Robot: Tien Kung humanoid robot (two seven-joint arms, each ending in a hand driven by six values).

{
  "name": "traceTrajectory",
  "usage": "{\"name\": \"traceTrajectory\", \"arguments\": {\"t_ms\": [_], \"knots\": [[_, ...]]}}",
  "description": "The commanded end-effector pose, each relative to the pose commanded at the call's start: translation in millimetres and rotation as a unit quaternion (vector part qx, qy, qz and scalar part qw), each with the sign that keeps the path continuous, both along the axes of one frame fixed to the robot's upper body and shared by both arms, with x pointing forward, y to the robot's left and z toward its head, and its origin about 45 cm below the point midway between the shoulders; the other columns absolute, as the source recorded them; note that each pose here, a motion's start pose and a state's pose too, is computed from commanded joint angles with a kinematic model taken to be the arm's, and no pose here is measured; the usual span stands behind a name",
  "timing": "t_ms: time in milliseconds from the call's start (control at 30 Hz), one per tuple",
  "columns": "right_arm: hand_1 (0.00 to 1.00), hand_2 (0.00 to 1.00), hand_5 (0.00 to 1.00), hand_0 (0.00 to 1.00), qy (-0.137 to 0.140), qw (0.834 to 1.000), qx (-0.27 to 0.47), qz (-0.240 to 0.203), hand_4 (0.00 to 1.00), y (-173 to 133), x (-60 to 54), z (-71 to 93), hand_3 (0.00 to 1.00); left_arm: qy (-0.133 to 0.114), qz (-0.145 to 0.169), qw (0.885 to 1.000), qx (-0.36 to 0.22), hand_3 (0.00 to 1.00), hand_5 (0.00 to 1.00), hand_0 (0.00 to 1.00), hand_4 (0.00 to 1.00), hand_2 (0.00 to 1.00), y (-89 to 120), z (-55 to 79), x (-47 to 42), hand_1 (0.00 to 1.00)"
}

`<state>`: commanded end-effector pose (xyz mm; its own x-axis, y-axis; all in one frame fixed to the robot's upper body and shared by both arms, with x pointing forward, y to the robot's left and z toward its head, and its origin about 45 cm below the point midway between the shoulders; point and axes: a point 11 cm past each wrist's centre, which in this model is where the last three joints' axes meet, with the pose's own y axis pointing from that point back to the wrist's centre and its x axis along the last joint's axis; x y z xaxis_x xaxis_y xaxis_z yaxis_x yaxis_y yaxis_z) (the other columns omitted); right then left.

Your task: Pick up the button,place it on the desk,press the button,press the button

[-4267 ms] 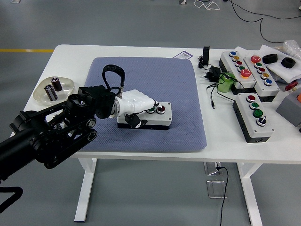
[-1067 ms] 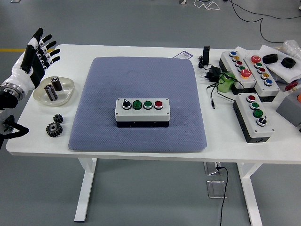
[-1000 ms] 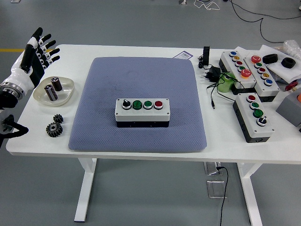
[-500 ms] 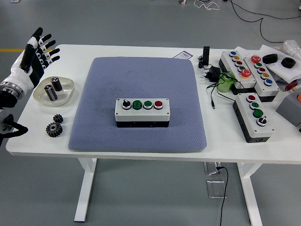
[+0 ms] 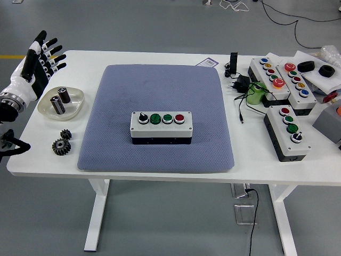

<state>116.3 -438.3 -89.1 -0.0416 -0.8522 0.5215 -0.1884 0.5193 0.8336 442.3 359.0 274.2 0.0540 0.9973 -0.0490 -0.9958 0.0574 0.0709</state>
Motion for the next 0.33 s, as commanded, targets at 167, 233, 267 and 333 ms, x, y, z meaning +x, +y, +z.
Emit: {"name": "traceTrajectory", "arguments": {"t_ms": [167,233,267,333], "knots": [[0.562,0.595,0.255,0.651,0.0,1.0,0.0,-0.001,0.245,0.1,-0.4,-0.1,0.635,0.003,0.002,1.0,0.001,0.963,0.998,0.876,0.779,0.973,1.3,-2.1,-0.9,0.912],[0.562,0.595,0.255,0.651,0.001,1.0,0.0,-0.001,0.245,0.4,-1.3,-0.5,0.635,0.006,0.003,1.0,0.001,0.963,0.998,0.876,0.779,0.973,2.6,-4.2,-1.3,0.912],[0.562,0.595,0.255,0.651,0.001,1.0,0.001,-0.001,0.245,0.7,-2.4,-0.9,0.635,0.008,0.003,1.0,0.001,0.963,0.998,0.876,0.779,0.973,2.7,-5.8,-1.2,0.912],[0.562,0.595,0.255,0.651,0.002,1.0,0.001,-0.002,0.245,1.1,-3.6,-1.3,0.635,0.011,0.001,1.0,-0.001,0.963,0.998,0.876,0.779,0.973,1.6,-8.3,-1.1,0.912]]}}
